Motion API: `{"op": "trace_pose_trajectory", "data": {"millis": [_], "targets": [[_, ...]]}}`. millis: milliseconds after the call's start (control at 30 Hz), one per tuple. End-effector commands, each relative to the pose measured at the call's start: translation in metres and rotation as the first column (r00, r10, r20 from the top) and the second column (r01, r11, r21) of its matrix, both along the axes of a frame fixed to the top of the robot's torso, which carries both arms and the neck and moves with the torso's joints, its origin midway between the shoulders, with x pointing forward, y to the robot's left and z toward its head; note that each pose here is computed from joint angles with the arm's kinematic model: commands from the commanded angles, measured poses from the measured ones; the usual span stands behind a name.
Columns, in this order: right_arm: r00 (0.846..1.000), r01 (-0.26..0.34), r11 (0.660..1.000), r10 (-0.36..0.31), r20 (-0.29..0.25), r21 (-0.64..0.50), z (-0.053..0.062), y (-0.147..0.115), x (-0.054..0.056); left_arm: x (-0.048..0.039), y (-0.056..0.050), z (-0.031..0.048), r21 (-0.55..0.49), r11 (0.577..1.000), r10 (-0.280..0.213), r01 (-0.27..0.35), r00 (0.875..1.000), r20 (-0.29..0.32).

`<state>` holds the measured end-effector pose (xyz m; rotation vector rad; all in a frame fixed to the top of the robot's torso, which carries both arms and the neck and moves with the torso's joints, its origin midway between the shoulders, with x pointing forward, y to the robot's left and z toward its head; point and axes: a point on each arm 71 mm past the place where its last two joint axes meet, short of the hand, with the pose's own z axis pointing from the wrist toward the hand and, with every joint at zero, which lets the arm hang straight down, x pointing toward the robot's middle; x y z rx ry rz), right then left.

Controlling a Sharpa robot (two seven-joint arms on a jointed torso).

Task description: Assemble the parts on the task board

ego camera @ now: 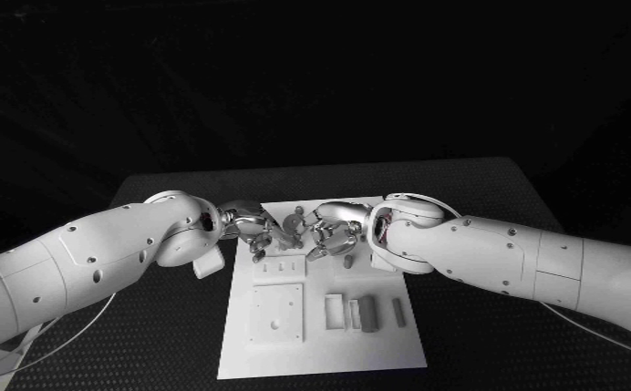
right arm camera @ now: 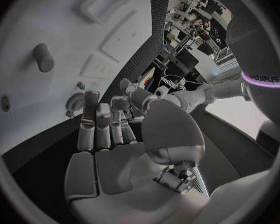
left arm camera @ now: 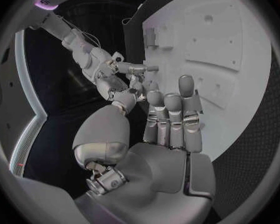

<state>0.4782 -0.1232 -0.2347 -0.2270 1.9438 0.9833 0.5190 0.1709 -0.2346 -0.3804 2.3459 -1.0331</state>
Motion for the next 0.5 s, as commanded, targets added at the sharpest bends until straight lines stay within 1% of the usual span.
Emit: {"op": "trace_pose_trajectory", "data": {"millis": [33, 500], "targets": [[0.998, -0.052, 0.999, 0.053, 0.016, -0.014, -0.0006, 0.0058, -0.0052, 0.0011, -0.0005, 0.0015, -0.022, 1.000, 0.013, -0.013, 1.000, -0.008], [0.999, -0.050, 0.999, 0.050, 0.017, -0.016, -0.0012, 0.0065, -0.0061, 0.0009, -0.0011, 0.0010, -0.023, 1.000, 0.011, -0.011, 1.000, -0.020]]}}
